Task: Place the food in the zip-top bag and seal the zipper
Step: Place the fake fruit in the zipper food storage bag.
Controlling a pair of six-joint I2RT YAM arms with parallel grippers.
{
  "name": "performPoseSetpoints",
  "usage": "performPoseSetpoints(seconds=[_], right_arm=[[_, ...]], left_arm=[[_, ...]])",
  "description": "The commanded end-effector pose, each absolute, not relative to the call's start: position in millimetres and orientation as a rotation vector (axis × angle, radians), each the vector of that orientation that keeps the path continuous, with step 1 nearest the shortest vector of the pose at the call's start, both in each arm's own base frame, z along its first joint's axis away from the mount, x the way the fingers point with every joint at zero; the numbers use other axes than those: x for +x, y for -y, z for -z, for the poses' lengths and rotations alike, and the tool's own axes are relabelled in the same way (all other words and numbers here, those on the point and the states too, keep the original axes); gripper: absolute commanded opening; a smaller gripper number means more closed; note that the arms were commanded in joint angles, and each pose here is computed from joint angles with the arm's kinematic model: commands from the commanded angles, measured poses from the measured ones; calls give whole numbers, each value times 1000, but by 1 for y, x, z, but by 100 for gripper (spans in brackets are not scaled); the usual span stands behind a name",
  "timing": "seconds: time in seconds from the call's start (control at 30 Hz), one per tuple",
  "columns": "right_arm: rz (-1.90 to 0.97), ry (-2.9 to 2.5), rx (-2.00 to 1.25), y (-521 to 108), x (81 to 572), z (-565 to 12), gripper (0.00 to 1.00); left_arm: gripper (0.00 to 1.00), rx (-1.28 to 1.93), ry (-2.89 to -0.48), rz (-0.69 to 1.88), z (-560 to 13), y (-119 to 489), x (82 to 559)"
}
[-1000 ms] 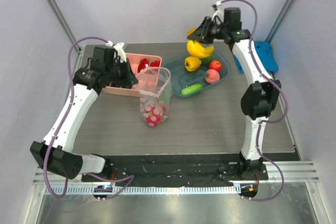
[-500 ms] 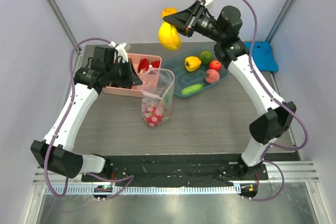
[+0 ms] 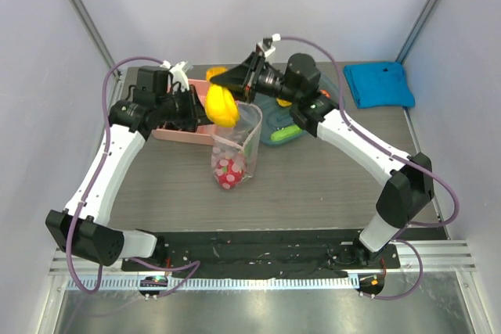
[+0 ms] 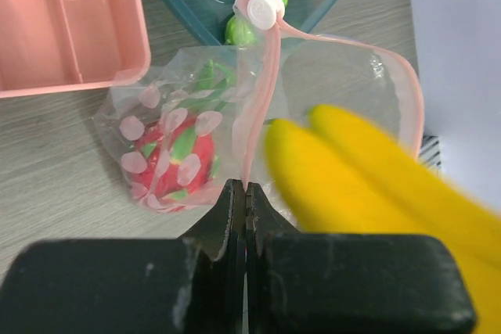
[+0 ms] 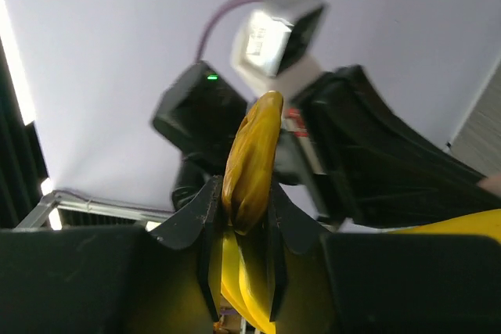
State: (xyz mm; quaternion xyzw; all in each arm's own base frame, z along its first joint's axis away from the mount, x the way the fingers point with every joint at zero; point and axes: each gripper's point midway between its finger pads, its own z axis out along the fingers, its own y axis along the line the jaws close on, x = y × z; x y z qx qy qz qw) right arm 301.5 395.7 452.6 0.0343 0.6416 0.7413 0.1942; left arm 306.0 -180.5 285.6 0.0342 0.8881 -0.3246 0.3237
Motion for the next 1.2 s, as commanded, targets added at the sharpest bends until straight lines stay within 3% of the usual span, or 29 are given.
performPoseSetpoints(seconds=[0.0,0.3,0.33,0.37,0.47,0.5,0.57,0.6,0.63,0.67,0.73,0.77,1.07,1.17], right_arm=[[-2071,-1819,141,-389,290,-439,1],[-1948,-1876,96,-387,293,-385,1],[-1953,-1861,64,-387,290,-387,4],[-1955,-1852,44,-387,288,-389,19],[-1893,-1763,-112,-383,281,-402,41],[-1810,-1698,-218,-380,281,-408,43],[-1663,-1641,-332,-374,276,-418,32],[-1530,-1596,-439,-372,278,-414,34],[-1478,-1642,-470,-371,276,-403,58],[-1468,-1635,-535,-371,269,-402,71],[-1423,-1598,-652,-367,260,-404,94],[-1420,-1584,-691,-367,255,-405,98],[-1312,-1599,-786,-336,265,-411,100],[-1176,-1733,-763,-323,282,-384,93]], left_arm=[[0,107,-2226,948,-315,188,300],[0,96,-2204,955,-319,184,287],[0,95,-2203,956,-319,183,287],[0,92,-2206,953,-319,183,287],[0,104,-2202,956,-320,183,286],[0,107,-2196,960,-322,183,286],[0,121,-2190,966,-324,185,285],[0,125,-2183,966,-326,184,285],[0,132,-2186,970,-326,185,285],[0,138,-2183,974,-327,185,284],[0,156,-2177,976,-328,186,283],[0,159,-2173,976,-329,186,284],[0,221,-2161,995,-330,189,279],[0,231,-2152,1004,-332,190,277]])
